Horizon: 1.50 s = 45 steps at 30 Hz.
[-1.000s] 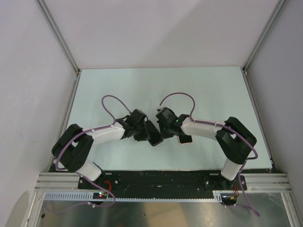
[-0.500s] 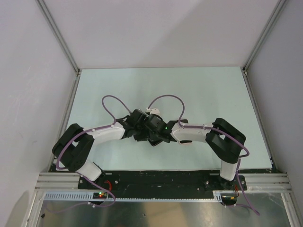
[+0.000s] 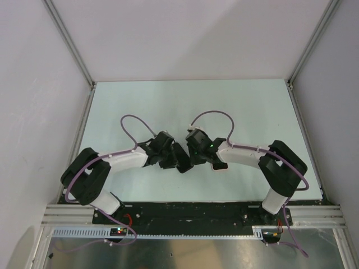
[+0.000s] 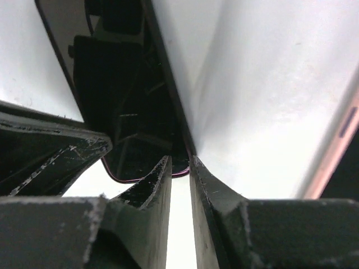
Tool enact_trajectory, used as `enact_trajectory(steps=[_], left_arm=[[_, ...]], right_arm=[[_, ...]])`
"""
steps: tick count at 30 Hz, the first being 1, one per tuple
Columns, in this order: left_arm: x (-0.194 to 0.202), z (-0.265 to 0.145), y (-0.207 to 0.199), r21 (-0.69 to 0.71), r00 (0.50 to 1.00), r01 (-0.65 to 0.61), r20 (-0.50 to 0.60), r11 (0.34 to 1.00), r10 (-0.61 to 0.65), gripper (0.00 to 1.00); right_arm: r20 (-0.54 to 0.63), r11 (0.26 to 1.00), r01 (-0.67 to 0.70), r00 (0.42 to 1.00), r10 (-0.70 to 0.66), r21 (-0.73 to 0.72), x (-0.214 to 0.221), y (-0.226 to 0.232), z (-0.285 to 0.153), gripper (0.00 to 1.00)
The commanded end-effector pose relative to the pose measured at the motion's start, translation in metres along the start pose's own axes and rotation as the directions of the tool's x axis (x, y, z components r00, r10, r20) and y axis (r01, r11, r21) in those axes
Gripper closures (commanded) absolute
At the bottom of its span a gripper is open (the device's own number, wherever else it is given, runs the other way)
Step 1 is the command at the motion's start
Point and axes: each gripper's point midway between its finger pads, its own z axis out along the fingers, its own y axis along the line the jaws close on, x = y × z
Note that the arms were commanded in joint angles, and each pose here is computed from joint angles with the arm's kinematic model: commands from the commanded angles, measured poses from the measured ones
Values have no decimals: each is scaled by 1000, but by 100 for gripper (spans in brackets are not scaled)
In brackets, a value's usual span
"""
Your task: Put the phone into the phone case
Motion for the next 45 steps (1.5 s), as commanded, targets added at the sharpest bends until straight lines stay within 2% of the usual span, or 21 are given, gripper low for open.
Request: enact_trajectory(steps=[1,6,15,17,22,27,32,38,45], left_arm=[[11,-4,-13,43,1000,9,-19,999,-8,71],[14,-2,-11,28,1000,21,-16,999,-20,71],[16,1,7,-31,996,82,20,996,-82,73],[15,2,12,-50,995,98,36,994,-97,74],[12,7,23,-107,991,122,62,987,-116,76],[12,17,34,-176,992,119,64,977,-109,80],[11,26,39,-217,995,99,56,971,-89,82],[-3,31,39,-247,998,46,51,968,-35,89],[-21,23,44,-247,998,-23,44,969,35,94]], right_arm=[[-10,999,-19,1000,19,-41,-9,-6,-22,75],[-46,1000,2,999,-3,-4,-2,-21,-11,72],[-131,999,23,991,-28,-43,20,-16,14,71],[-149,999,28,988,-31,-26,27,-19,16,73],[-203,999,46,978,-44,5,52,-21,23,84],[-264,999,44,964,-41,6,90,-18,32,88],[-305,998,13,952,-29,-56,118,-4,37,90],[-266,991,-25,964,-10,-129,103,14,24,91],[-134,984,-57,990,34,-166,56,19,-5,87]])
